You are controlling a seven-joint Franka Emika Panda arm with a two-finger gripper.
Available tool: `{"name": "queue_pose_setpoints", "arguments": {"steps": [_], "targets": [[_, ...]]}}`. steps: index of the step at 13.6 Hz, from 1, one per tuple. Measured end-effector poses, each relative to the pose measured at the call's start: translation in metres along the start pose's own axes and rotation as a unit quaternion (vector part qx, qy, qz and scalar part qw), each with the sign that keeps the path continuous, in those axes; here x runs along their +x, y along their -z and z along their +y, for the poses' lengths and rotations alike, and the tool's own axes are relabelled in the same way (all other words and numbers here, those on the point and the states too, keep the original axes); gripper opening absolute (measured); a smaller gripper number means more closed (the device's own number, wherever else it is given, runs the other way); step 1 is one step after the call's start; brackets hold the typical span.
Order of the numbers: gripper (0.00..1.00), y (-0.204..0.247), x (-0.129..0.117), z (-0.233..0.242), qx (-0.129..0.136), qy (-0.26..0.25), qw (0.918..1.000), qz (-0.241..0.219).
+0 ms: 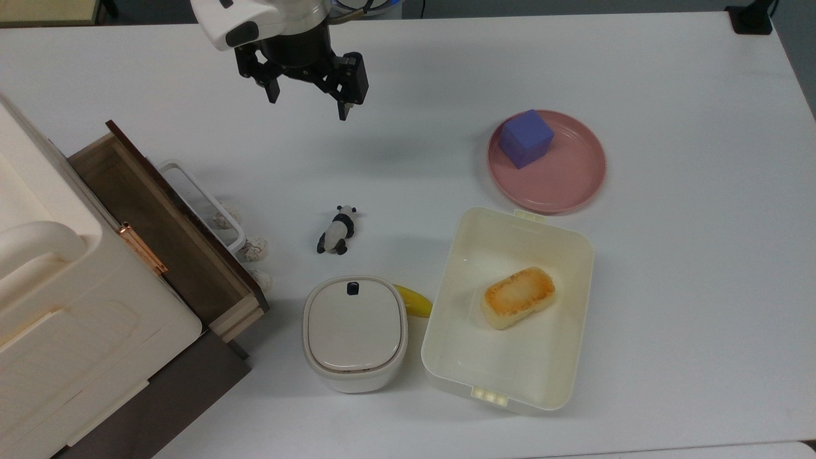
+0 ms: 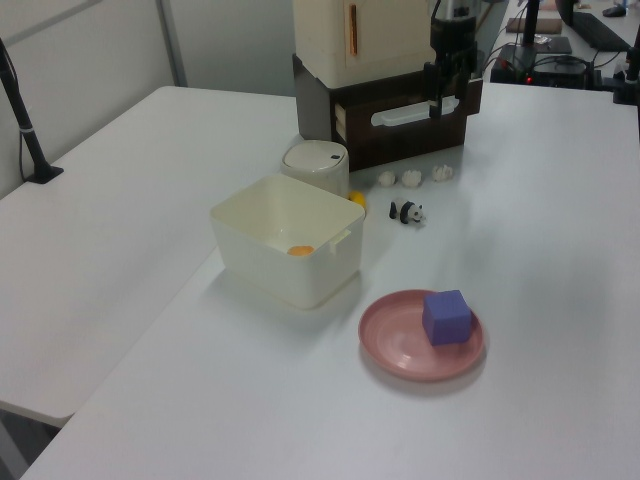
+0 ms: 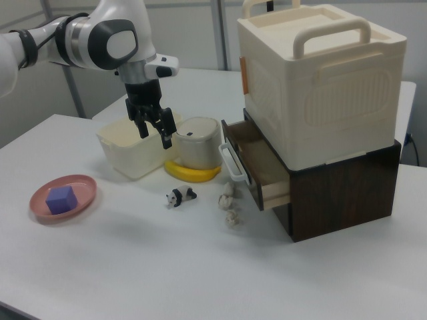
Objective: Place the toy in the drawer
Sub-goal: 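Move the open gripper down over the black-and-white panda toy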
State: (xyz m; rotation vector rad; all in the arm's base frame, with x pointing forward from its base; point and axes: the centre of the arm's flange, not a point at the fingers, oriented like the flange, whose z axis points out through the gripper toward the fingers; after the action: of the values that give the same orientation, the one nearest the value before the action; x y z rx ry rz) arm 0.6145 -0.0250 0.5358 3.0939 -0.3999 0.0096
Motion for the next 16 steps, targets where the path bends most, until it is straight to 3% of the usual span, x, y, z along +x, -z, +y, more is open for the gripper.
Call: {"name": "queue_pose_setpoints", "arguments": {"steps": [9,16], "targets": [[1.00,-0.007,0.000,-0.005,-0.002,0.014,0.9999,-0.006],[1.00,-0.097,0.029,-0.018,-0.019,0.013,0.9994,-0.027]]}}
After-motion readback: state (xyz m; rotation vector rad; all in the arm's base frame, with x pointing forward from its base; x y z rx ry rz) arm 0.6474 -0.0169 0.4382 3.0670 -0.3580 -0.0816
